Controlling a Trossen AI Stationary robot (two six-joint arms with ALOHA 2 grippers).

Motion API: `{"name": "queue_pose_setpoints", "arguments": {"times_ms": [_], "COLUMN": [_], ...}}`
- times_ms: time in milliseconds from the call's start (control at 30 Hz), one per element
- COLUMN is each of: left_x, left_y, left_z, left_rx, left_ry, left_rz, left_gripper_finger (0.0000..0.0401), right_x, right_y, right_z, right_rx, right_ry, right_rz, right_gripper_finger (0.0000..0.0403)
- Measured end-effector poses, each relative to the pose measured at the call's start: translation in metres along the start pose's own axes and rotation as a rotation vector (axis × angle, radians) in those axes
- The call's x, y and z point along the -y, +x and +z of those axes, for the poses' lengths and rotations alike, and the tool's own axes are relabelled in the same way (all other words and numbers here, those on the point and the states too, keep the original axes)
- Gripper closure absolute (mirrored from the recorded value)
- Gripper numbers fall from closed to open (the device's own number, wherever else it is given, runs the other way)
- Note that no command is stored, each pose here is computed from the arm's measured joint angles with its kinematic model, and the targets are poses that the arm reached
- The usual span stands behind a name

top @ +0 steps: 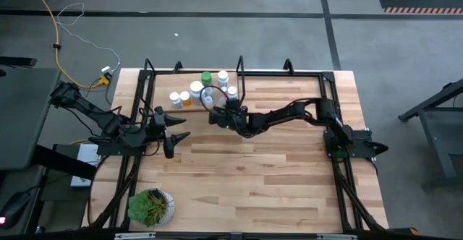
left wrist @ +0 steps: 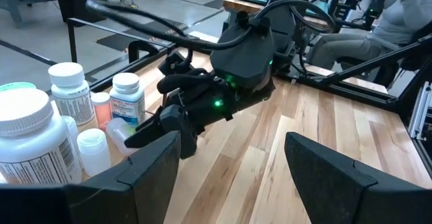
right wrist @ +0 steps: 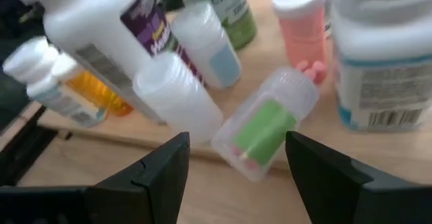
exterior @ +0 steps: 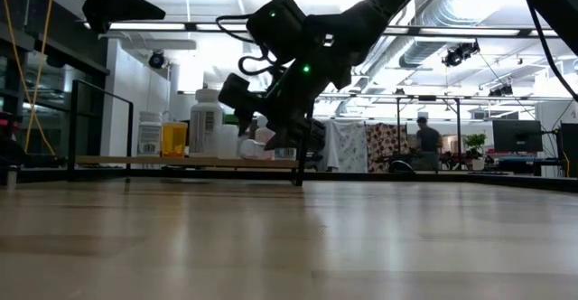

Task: Pick and place medicine bottles onto shelf by color
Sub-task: Adjust the small green pill bottle on the shelf

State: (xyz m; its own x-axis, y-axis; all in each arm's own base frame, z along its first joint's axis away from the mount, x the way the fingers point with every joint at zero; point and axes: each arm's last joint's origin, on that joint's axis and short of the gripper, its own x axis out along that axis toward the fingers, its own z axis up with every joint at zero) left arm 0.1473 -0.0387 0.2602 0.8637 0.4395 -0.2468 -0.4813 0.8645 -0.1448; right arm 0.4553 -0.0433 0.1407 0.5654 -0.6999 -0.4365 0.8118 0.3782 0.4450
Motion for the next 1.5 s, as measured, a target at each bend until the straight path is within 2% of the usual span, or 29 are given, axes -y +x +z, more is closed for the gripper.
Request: {"name": "queue_pose_setpoints", "arguments": {"times_ms": [133,500,767,1133,1233,1367,1433,1500], "left_x": [0.000,0.000,0.000,0.000,0.000,0.000,0.000,0.000], "left_y": [0.000,0.000,0.000,0.000,0.000,0.000,0.000,0.000], "left_z": [0.000,0.000,0.000,0.000,0.000,0.000,0.000,0.000], "left_rx": [0.000,-0.002,-0.002,-0.002,-0.002,-0.002,-0.002,-0.002], "left_ry": [0.001,0.002,0.002,0.002,0.002,0.003,0.002,0.002], "left_rz": [0.000,0.001,0.001,0.000,0.000,0.001,0.000,0.000], "left_gripper_finger": [0.0144,0.0144,0.0144,0.0144,0.0144,0.0144,0.0144,0.0144], "right_x": [0.004,0.006,0.001,-0.004,-0.010,-0.028,-0.036,-0.048], "right_y": [0.003,0.004,-0.005,-0.021,-0.028,-0.038,-0.042,-0.047], "right_z": [0.000,0.000,-0.008,-0.022,-0.027,-0.029,-0.028,-0.023], "right_rx": [-0.040,-0.043,-0.051,0.003,0.002,-0.010,-0.024,-0.046], "right_ry": [0.014,0.013,-0.026,-0.087,-0.077,-0.085,-0.150,-0.268], "right_rz": [-0.014,-0.028,-0.010,-0.056,-0.019,0.134,0.180,0.189], "right_gripper_finger": [0.0167,0.0167,0.0167,0.0167,0.0167,0.0167,0.0167,0.0167]}}
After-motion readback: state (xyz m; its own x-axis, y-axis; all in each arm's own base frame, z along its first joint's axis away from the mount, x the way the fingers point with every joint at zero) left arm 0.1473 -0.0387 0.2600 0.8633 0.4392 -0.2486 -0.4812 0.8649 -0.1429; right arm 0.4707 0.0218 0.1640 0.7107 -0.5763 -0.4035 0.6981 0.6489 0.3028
